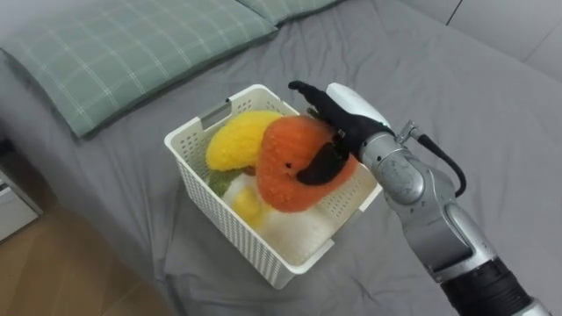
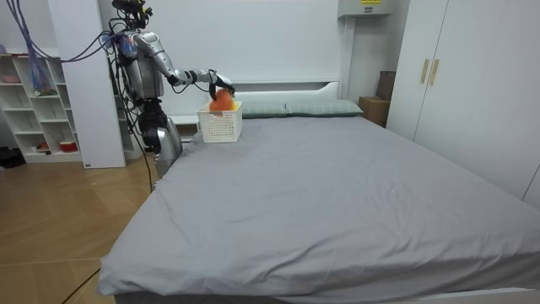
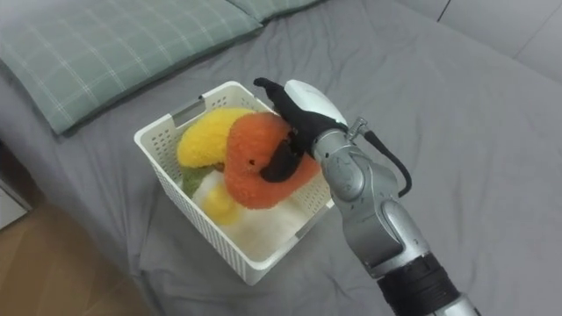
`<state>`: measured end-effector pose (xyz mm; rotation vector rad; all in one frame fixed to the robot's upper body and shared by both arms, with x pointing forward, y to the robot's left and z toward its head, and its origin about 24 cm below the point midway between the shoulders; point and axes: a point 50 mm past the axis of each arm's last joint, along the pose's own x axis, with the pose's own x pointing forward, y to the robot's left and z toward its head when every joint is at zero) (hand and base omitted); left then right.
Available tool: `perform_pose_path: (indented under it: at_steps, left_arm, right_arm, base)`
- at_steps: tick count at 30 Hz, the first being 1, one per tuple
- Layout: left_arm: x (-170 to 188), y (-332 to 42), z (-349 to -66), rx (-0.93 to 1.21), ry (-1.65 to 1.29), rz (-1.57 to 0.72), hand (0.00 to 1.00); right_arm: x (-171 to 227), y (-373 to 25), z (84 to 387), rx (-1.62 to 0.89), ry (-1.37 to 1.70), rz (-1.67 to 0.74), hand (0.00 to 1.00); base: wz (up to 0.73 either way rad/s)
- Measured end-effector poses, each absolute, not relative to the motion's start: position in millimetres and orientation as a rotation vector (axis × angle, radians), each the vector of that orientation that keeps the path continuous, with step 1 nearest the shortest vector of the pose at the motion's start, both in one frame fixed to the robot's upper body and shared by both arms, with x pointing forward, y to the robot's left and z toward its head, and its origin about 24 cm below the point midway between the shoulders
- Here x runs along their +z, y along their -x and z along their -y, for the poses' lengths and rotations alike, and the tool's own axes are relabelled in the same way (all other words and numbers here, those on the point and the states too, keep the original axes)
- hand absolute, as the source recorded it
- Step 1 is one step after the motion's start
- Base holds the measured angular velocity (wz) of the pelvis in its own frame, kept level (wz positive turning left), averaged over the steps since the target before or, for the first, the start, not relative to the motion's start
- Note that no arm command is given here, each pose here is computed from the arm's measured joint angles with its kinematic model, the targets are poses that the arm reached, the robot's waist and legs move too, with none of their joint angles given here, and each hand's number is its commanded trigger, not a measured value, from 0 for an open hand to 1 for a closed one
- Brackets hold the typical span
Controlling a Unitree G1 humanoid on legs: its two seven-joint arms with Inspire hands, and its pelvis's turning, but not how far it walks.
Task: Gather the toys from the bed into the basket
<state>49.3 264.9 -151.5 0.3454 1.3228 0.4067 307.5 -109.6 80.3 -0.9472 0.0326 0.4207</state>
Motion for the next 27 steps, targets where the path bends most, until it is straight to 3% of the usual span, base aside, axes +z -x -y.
perform_pose_path:
  at_steps: [27]
  left_arm:
    - [-151.4, -49.8, -264.9, 0.408, -0.347, -1.323, 0.00]
  right_arm:
    - [80.4, -308.1, 111.2, 0.412, 0.963, -0.034, 0.00]
  base:
    - [0.00]
